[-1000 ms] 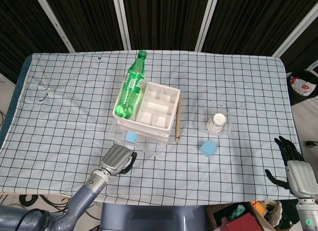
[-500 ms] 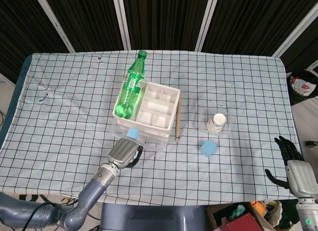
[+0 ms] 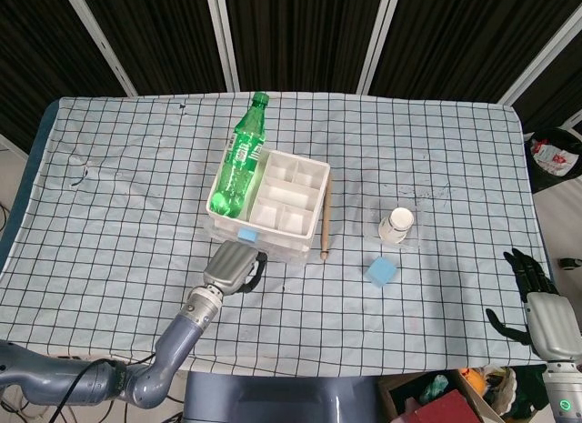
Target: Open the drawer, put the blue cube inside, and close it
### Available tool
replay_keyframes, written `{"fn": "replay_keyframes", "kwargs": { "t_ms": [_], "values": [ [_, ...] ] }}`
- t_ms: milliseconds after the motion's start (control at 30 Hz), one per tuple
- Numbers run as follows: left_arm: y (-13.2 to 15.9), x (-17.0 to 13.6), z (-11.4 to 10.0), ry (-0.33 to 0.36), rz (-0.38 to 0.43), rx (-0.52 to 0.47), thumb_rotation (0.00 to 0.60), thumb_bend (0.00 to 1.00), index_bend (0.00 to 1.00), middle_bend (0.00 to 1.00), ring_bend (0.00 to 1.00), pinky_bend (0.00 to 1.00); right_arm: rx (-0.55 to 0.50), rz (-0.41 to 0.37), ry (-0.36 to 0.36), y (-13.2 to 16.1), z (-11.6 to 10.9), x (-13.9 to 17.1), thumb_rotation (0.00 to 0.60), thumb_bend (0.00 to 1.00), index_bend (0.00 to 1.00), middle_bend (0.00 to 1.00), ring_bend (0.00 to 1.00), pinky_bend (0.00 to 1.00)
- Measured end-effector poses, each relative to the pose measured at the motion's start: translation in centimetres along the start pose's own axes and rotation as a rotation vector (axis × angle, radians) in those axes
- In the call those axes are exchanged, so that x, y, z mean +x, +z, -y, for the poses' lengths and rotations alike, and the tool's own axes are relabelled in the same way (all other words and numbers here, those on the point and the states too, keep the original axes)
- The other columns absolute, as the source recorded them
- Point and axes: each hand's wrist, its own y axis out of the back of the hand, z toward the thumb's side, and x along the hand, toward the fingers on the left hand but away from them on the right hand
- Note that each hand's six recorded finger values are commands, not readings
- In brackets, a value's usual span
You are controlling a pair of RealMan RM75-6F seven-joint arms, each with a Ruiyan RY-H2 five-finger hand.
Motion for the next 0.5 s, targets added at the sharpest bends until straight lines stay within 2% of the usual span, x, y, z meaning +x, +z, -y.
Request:
{"fn": "replay_keyframes", "kwargs": {
  "t_ms": [500],
  "values": [
    [-0.2, 2.1, -0.4, 0.023, -0.030, -0.014, 0.600, 0.42, 0.65, 0.98, 0.95, 0.90, 0.000, 0.006, 0.004, -0.1, 0.0, 0.0, 0.600, 0.25, 0.00, 0.00, 0.00, 0.18]
  ]
}}
